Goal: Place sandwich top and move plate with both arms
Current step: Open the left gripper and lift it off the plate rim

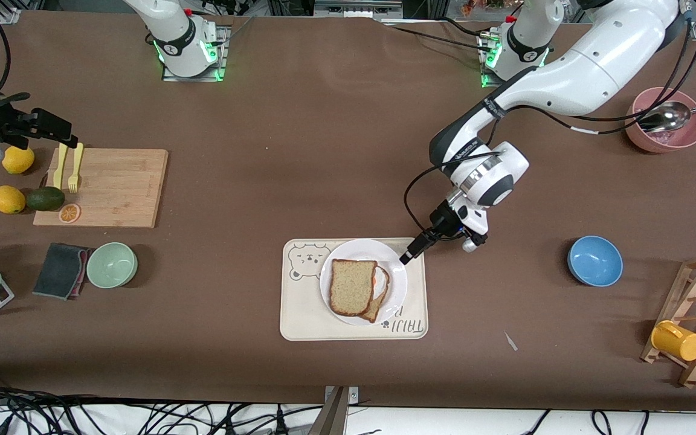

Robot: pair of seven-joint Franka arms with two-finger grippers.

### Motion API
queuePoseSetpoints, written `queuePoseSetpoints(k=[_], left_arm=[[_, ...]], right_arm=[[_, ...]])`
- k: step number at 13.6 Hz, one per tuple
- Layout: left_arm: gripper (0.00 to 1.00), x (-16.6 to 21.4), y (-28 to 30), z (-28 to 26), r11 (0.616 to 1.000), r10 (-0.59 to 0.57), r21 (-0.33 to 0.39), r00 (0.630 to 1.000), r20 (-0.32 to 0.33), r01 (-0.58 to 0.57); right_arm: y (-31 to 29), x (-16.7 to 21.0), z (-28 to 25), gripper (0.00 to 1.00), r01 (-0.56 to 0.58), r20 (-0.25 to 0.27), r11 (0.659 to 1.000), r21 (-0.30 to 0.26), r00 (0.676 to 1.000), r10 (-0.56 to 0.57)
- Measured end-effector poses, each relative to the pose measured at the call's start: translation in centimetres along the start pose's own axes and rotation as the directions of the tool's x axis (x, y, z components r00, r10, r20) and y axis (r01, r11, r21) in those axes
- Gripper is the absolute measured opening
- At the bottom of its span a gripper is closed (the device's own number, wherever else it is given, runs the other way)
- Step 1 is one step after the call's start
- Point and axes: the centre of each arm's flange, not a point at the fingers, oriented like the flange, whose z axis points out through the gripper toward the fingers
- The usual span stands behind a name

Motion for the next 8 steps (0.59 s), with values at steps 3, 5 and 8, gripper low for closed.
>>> queuePoseSetpoints(k=[3, 5, 8], left_arm=[[0.92, 1.2, 1.0, -1.4, 0.999, 0.010, 0.040, 1.000, -0.028, -0.009], [0.93, 1.5, 1.0, -1.6, 0.999, 0.013, 0.046, 0.999, -0.033, -0.011], [0.93, 1.8, 0.6, -1.9, 0.997, 0.016, 0.075, 0.999, -0.038, -0.014]], right_arm=[[0.0, 0.0, 0.0, 1.00, 0.000, 0.000, 1.000, 0.000, 1.000, 0.000], [0.0, 0.0, 0.0, 1.00, 0.000, 0.000, 1.000, 0.000, 1.000, 0.000], [0.0, 0.0, 0.0, 1.00, 0.000, 0.000, 1.000, 0.000, 1.000, 0.000]])
